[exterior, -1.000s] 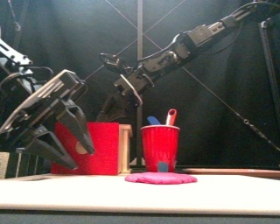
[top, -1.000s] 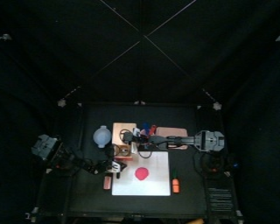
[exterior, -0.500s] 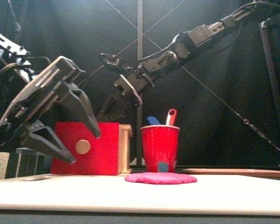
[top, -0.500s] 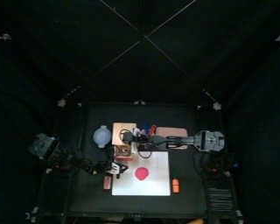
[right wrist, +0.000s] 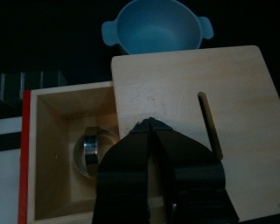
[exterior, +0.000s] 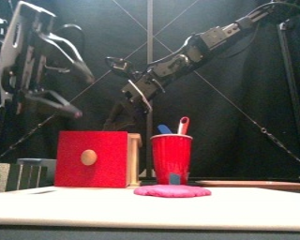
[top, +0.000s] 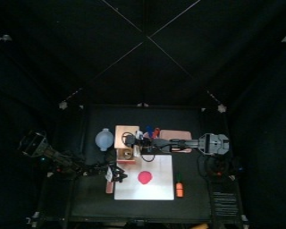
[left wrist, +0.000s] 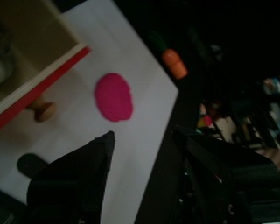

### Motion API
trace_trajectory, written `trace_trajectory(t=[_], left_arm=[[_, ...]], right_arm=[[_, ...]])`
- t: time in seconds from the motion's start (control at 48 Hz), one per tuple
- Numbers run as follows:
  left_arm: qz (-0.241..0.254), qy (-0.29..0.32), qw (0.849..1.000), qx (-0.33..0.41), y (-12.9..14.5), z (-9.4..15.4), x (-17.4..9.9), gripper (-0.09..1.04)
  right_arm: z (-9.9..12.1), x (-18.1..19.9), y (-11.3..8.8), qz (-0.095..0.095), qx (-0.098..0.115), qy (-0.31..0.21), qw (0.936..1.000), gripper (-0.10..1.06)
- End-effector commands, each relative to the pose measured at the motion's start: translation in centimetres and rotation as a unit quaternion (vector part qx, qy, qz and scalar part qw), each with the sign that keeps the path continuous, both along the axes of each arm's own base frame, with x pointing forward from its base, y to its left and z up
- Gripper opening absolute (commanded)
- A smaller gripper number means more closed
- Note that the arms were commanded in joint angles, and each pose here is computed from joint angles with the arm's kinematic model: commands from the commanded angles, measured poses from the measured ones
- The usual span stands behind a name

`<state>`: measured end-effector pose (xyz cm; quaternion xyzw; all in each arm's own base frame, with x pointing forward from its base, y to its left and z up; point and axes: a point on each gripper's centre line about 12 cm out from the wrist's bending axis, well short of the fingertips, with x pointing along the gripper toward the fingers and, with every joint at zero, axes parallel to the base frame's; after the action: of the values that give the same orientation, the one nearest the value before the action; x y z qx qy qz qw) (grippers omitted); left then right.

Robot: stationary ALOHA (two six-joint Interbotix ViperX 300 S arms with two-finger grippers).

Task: Get the cutter from the drawer then cut the dough then place the extra dough in the bowl
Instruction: Place the cutter on the board

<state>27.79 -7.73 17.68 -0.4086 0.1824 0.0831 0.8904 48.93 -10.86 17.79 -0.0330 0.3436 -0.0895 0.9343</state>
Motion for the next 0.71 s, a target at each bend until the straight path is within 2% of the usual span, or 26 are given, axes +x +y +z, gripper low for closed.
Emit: trace_trajectory(t=[0.021, 0.125, 0.292, 0.354, 0.458, 0.583, 0.708], left_arm=[[-0.027, -0.065, 0.997, 0.036, 0.4, 2.5, -0.6, 0.89], [-0.036, -0.113, 0.99, 0.082, 1.7, 3.5, -1.5, 0.89], [-0.037, -0.176, 0.97, 0.166, 4.1, 4.2, -3.3, 0.89], [-0.037, -0.185, 0.963, 0.192, 4.8, 4.1, -3.9, 0.89], [-0.036, -0.165, 0.957, 0.235, 6.2, 2.9, -4.7, 0.89], [-0.019, -0.159, 0.949, 0.273, 7.7, 2.8, -5.1, 0.89], [-0.011, -0.174, 0.94, 0.294, 8.1, 3.9, -4.9, 0.9]], right_arm=[[1.7, 0.3, -0.2, 0.003, -0.011, -0.016, 0.9998, 0.04], [2.9, 0.7, 0.0, 0.011, -0.025, -0.028, 0.9992, 0.05], [4.8, 1.3, 0.7, 0.027, -0.045, -0.047, 0.9975, 0.05], [5.7, 1.5, 1.3, 0.033, -0.048, -0.057, 0.9967, 0.06], [7.6, 1.5, 2.1, 0.042, -0.056, -0.076, 0.9946, 0.1], [8.6, 1.4, 3.3, 0.053, -0.058, -0.085, 0.9932, 0.22], [8.5, 1.1, 4.7, 0.066, -0.055, -0.08, 0.9931, 0.44]])
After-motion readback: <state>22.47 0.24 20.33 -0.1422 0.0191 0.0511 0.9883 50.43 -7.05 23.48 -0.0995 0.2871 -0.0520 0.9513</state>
